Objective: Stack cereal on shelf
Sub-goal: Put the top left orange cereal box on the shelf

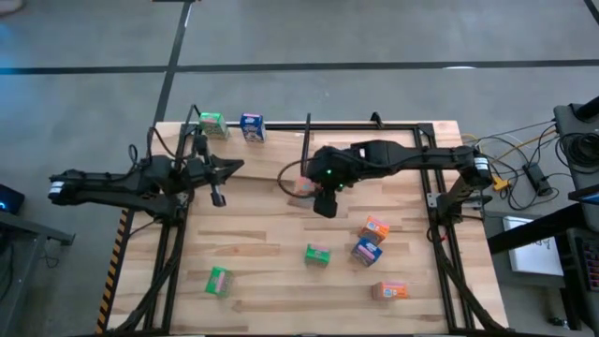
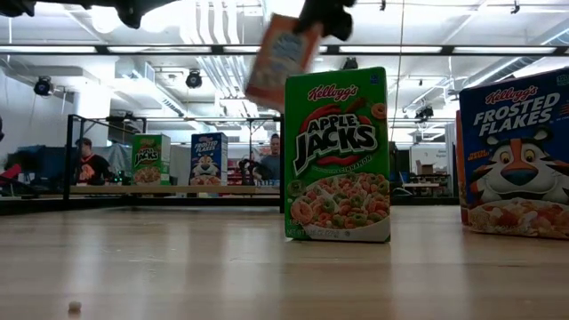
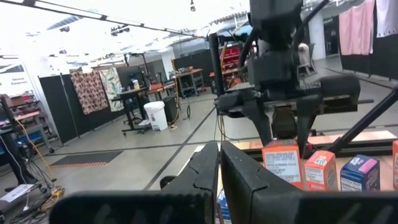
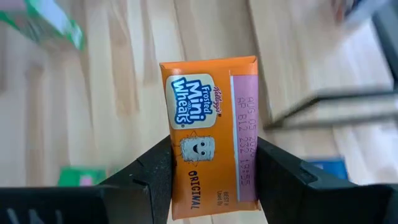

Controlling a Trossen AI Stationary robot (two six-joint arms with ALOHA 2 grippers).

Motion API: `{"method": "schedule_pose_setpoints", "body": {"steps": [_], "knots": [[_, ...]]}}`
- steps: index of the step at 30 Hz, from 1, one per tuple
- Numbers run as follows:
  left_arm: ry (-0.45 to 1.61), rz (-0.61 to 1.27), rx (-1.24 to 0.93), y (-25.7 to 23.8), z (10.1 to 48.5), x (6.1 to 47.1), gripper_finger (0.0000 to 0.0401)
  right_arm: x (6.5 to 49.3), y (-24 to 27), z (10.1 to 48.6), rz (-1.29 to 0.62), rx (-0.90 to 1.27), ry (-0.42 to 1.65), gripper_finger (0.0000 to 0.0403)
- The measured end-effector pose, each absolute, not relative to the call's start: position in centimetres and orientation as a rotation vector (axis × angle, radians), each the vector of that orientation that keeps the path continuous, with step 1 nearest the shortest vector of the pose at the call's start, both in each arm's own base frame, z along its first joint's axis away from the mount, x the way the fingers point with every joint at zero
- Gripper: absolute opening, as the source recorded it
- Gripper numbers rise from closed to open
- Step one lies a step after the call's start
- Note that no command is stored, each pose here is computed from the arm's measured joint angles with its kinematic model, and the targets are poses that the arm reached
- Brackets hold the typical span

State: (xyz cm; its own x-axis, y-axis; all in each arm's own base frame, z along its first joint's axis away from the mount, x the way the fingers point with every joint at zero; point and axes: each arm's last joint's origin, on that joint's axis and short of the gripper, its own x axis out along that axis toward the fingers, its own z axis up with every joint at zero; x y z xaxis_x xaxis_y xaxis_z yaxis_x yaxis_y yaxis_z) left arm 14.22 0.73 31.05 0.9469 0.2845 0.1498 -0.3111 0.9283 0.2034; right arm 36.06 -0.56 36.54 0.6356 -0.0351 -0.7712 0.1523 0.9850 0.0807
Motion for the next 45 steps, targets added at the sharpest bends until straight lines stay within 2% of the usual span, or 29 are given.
{"method": "schedule_pose_setpoints", "body": {"steps": [5, 17, 33, 45], "knots": [[-0.137, 0.308, 0.224, 0.7, 31.3, 13.7, 0.0000, 36.7, -1.1, 38.9, -0.121, 0.084, 0.717, 0.0176], [-0.154, 0.310, 0.218, 0.7, 31.5, 13.3, 0.0000, 37.9, -4.8, 40.5, -0.175, -0.063, 0.542, 0.0176], [-0.140, 0.309, 0.223, 0.7, 31.4, 13.3, 0.0000, 43.4, -10.0, 36.6, -0.201, -0.188, 0.719, 0.0176], [-0.134, 0.307, 0.217, 0.7, 31.3, 13.3, 0.0000, 46.0, -11.9, 33.3, -0.181, -0.179, 0.915, 0.0176]]}}
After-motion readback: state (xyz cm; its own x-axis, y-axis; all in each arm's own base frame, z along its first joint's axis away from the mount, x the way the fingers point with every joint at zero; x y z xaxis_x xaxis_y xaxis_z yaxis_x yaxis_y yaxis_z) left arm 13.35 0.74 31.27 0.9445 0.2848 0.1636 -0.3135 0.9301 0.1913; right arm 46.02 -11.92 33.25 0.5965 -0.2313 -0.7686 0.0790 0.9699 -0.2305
